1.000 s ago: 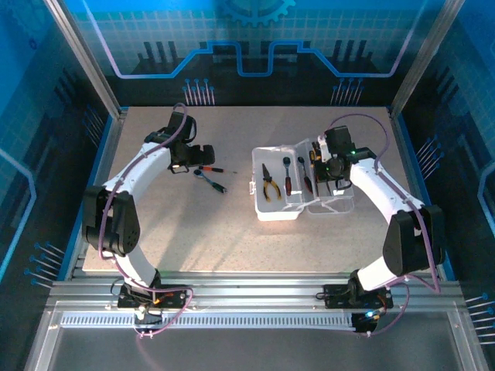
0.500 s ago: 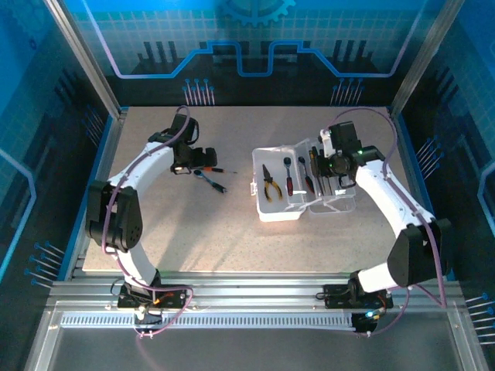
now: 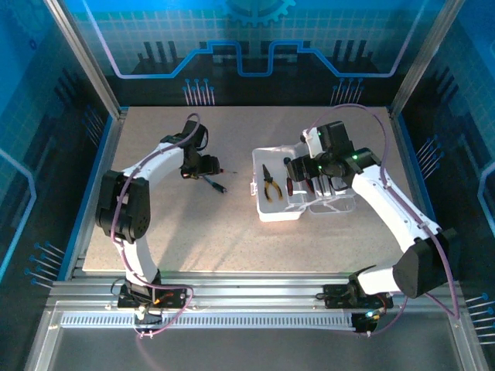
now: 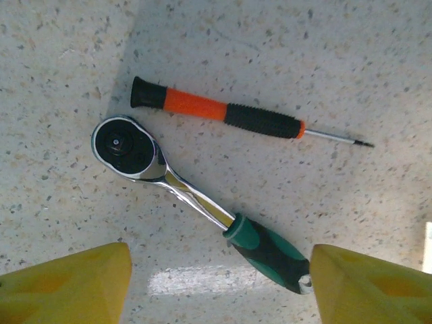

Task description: Pack the tool kit

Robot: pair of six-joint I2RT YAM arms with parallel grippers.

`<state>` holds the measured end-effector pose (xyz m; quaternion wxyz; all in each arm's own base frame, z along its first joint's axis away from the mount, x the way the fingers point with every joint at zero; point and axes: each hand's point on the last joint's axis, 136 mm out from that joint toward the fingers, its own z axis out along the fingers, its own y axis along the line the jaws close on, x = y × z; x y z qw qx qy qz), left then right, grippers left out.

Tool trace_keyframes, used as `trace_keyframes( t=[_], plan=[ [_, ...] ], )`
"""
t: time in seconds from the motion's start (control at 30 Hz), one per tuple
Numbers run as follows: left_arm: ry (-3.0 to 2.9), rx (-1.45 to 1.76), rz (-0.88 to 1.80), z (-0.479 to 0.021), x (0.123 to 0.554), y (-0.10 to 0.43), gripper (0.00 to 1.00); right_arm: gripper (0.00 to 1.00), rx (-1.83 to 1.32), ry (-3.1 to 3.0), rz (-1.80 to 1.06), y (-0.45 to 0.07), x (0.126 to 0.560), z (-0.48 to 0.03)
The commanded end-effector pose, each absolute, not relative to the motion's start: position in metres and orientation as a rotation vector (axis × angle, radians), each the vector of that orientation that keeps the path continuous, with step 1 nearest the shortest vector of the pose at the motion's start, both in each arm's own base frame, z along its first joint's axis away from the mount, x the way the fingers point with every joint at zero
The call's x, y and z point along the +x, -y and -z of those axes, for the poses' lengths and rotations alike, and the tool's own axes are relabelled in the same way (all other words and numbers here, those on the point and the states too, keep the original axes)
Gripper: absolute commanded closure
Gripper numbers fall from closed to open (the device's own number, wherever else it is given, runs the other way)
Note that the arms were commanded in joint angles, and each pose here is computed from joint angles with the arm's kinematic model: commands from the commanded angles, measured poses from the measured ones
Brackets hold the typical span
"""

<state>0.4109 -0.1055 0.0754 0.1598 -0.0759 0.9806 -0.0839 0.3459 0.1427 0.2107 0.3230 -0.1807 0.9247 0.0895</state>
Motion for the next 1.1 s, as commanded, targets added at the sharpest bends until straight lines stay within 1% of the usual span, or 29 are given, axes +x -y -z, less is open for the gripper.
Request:
trace_keyframes(
  t=[0.0,0.17,0.43,0.5,0.6,0.73,1.0,1.07],
  plan=[
    [-2.866,-0.233,0.178,-0.056,0.401,0.100,0.30,0.00,-0.509,-2.414,-0.274,-0.154,0.345,-0.212],
    [-2.900,-0.253,0.100,-0.036,0.402,0.092,0.27,0.00,-0.521,-2.412,-0.292,-0.157,0.344,-0.211],
    [-2.937,-0.264,-0.004,-0.014,0.416,0.086,0.28,0.00,-0.536,-2.412,-0.316,-0.162,0.344,-0.210],
    [-2.948,-0.258,-0.028,-0.011,0.419,0.085,0.29,0.00,-0.539,-2.414,-0.314,-0.162,0.344,-0.209],
    [-2.960,-0.247,-0.040,-0.006,0.419,0.085,0.33,0.00,-0.543,-2.415,-0.312,-0.162,0.344,-0.209],
    [-2.973,-0.237,-0.049,-0.003,0.415,0.084,0.43,0.00,-0.546,-2.412,-0.319,-0.163,0.345,-0.210],
    [-2.987,-0.220,-0.040,-0.002,0.406,0.084,0.78,0.00,-0.551,-2.409,-0.333,-0.166,0.345,-0.211],
    [-2.991,-0.219,-0.033,-0.003,0.403,0.084,0.85,0.00,-0.551,-2.408,-0.336,-0.166,0.344,-0.211]
  ],
)
